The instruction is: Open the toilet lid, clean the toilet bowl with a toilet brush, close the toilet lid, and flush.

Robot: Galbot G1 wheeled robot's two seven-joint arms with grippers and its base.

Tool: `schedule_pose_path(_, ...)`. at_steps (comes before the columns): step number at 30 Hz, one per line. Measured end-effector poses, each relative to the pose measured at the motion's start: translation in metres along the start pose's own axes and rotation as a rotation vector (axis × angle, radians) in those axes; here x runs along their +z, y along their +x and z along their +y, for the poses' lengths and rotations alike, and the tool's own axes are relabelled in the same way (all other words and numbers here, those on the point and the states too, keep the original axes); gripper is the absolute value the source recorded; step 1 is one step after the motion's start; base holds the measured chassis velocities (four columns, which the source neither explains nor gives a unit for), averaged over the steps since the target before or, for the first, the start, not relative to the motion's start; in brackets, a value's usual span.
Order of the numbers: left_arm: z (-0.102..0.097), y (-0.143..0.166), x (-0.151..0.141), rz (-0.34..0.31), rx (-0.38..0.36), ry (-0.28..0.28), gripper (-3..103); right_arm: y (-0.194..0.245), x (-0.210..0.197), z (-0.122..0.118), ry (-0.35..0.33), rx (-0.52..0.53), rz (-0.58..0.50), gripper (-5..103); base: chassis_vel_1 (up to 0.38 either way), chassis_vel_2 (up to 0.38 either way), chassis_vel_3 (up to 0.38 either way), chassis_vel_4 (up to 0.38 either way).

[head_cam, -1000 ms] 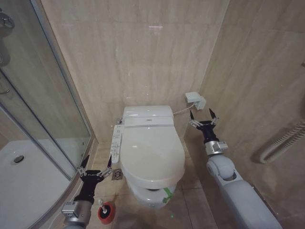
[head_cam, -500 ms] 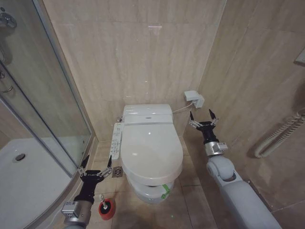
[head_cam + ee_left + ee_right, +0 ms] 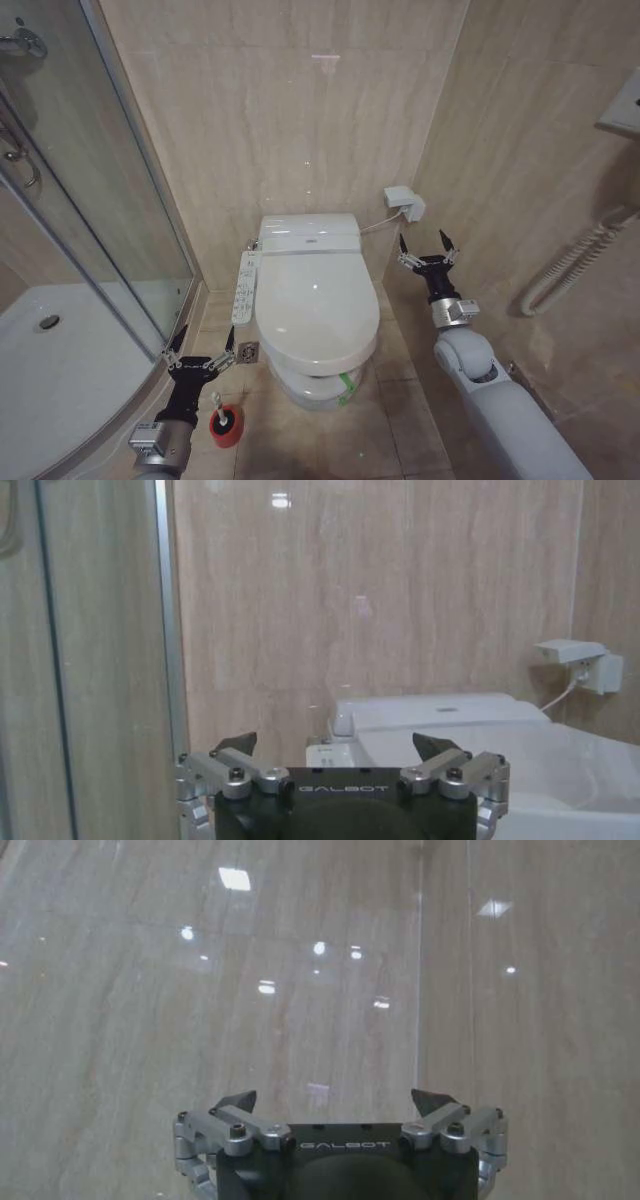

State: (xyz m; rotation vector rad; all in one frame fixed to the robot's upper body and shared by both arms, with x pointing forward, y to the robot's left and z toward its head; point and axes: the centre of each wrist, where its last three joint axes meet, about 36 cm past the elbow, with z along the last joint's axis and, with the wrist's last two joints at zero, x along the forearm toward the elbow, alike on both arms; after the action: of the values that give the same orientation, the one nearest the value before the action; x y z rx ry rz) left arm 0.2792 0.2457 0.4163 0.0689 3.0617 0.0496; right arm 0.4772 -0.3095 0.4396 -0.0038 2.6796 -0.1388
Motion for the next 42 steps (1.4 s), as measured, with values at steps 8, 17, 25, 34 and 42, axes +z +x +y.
schedule_pose_path(8, 0.0, 0.0, 0.0, 0.0, 0.0, 0.0, 100, 0.0, 0.002, 0.001, -0.005, -0.001, -0.007, 100, 0.063, -0.061, -0.06, 0.069)
schedule_pose_path(17, 0.0, 0.0, 0.0, 0.0, 0.0, 0.0, 100, 0.006, 0.003, 0.001, -0.002, -0.002, 0.002, 100, 0.0, 0.0, 0.0, 0.0)
schedule_pose_path(25, 0.0, 0.0, 0.0, 0.0, 0.0, 0.0, 100, 0.017, 0.002, 0.002, 0.023, -0.01, 0.013, 100, 0.017, -0.022, -0.017, 0.015)
schedule_pose_path(34, 0.0, 0.0, 0.0, 0.0, 0.0, 0.0, 100, 0.039, -0.009, 0.017, 0.056, -0.024, 0.069, 100, 0.0, 0.0, 0.0, 0.0)
schedule_pose_path(42, 0.0, 0.0, 0.0, 0.0, 0.0, 0.0, 100, 0.062, -0.025, 0.008, 0.087, -0.092, 0.218, 100, 0.0, 0.0, 0.0, 0.0)
